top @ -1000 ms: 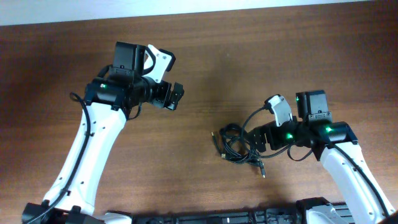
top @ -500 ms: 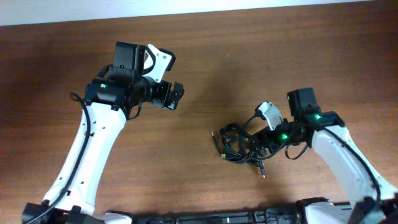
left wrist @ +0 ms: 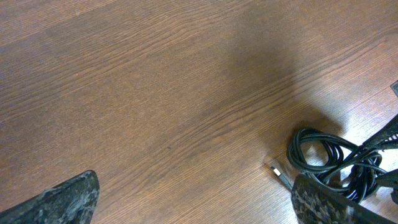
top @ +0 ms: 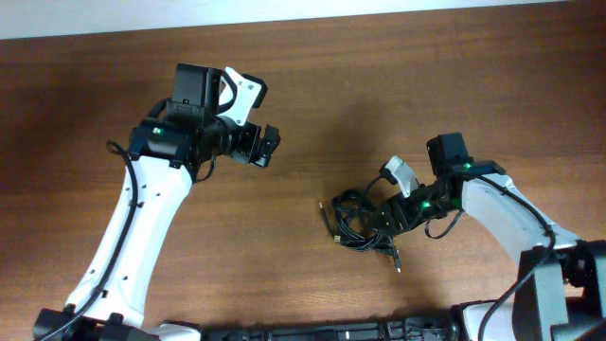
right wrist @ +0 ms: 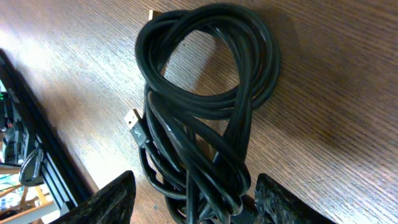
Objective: Untangle cables
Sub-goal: 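Lower the right gripper onto the black cable bundle and grasp it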
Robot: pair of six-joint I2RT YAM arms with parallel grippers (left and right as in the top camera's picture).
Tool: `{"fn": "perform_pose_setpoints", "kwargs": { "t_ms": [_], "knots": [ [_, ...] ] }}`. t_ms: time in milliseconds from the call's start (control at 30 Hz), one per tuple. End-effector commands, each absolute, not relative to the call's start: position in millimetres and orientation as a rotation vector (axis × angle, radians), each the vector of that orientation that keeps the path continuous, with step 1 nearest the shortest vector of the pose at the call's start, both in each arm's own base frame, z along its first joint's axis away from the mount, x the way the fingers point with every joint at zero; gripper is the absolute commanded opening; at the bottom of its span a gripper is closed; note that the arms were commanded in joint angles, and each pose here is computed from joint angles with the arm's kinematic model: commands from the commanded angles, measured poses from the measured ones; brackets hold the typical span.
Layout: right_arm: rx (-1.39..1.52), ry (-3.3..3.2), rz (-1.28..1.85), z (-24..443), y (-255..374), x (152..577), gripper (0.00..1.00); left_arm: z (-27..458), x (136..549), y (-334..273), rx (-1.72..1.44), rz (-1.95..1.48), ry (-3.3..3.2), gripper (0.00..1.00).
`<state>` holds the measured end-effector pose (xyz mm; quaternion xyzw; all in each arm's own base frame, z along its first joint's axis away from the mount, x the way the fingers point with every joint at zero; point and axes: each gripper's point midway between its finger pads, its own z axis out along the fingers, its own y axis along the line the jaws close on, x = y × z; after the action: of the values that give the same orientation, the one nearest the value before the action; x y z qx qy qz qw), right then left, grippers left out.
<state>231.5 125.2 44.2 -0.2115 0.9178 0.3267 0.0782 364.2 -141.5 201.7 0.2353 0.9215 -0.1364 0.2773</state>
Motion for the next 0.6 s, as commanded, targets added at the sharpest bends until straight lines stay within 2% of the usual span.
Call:
{"fn": "perform_pose_setpoints", "kwargs": {
  "t_ms": [0,167,200,267,300,367,400,567],
  "knots": [
    [-0.633,2.768,1.013,37,129,229,0.63,206,366,-145,0.647,-0.376,2.461,0.99],
    [-0.621,2.792,1.039,26,130,229,0.62,205,366,-145,0.647,-0.376,2.462,0.99],
    [-0.621,2.792,1.039,26,130,229,0.56,205,366,-145,0.647,-0.376,2.462,0.99],
    [-0.621,2.793,1.04,26,130,229,0.34,205,366,-145,0.647,-0.376,2.463,0.99],
    [-0.62,2.793,1.04,26,130,229,0.2,205,366,-145,0.647,-0.376,2.463,0.99],
    [-0.621,2.792,1.039,26,130,229,0.07,204,364,-145,0.647,-0.376,2.47,0.99],
    [-0.621,2.791,1.039,26,130,229,0.04,204,364,-145,0.648,-0.376,2.471,0.99],
    [-0.587,2.779,1.034,31,131,239,0.04,203,363,-145,0.648,-0.38,2.478,0.99]
  ]
}}
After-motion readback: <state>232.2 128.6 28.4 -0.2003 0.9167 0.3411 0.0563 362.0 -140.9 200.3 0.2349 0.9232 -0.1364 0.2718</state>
